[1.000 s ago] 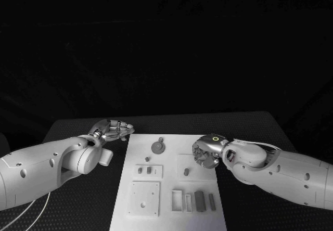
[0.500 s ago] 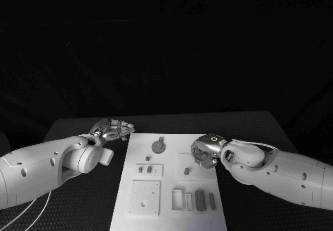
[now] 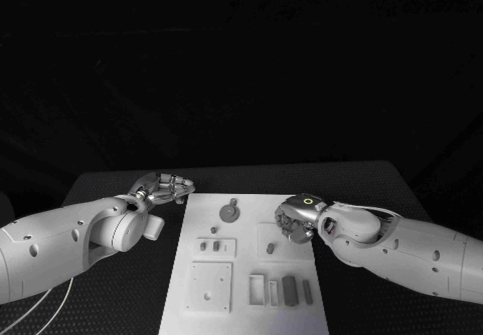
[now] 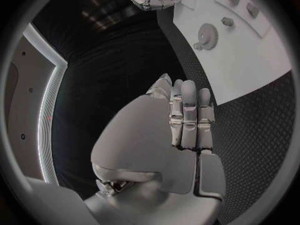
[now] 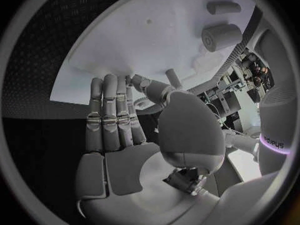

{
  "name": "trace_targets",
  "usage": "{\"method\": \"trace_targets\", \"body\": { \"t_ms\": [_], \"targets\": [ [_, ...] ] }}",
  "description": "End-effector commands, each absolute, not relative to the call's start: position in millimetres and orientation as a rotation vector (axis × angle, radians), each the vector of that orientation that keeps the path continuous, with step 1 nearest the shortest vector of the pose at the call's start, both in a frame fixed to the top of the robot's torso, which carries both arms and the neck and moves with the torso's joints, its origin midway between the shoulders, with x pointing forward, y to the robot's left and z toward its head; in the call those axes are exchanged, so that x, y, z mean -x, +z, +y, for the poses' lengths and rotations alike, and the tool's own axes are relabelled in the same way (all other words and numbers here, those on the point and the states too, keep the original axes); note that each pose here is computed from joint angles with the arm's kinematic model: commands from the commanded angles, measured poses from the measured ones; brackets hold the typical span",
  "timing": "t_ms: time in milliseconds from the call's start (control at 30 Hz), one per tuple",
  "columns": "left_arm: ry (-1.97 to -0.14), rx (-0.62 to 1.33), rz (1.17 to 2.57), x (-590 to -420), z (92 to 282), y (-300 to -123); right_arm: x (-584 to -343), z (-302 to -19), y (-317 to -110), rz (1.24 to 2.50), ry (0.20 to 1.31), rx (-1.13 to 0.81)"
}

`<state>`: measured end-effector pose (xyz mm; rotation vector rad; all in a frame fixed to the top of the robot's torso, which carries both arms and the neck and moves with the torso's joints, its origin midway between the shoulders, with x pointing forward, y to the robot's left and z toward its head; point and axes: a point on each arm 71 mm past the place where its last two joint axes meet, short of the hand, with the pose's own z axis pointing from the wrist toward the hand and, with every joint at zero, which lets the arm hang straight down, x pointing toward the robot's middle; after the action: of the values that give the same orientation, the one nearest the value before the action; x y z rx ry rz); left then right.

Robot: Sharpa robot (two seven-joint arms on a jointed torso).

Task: Assemble the parts on the task board

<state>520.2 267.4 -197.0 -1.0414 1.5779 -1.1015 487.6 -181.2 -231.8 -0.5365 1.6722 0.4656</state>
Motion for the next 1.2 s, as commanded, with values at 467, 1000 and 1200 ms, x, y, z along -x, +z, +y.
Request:
{"method": "trace_targets", "body": {
  "t_ms": [467, 1000, 1200],
  "targets": [
    [-1.113, 1.042, 1.596, -519.1, 265.2, -196.9, -478.3, -178.7, -250.0, 1.71, 0.401, 0.635],
    [-1.108, 1.041, 1.588, -519.6, 267.2, -196.6, -476.0, -177.3, -243.0, 1.629, 0.434, 0.593],
    [-1.105, 1.043, 1.587, -519.9, 268.4, -196.7, -474.0, -179.6, -240.2, 1.638, 0.45, 0.57]
  ]
}}
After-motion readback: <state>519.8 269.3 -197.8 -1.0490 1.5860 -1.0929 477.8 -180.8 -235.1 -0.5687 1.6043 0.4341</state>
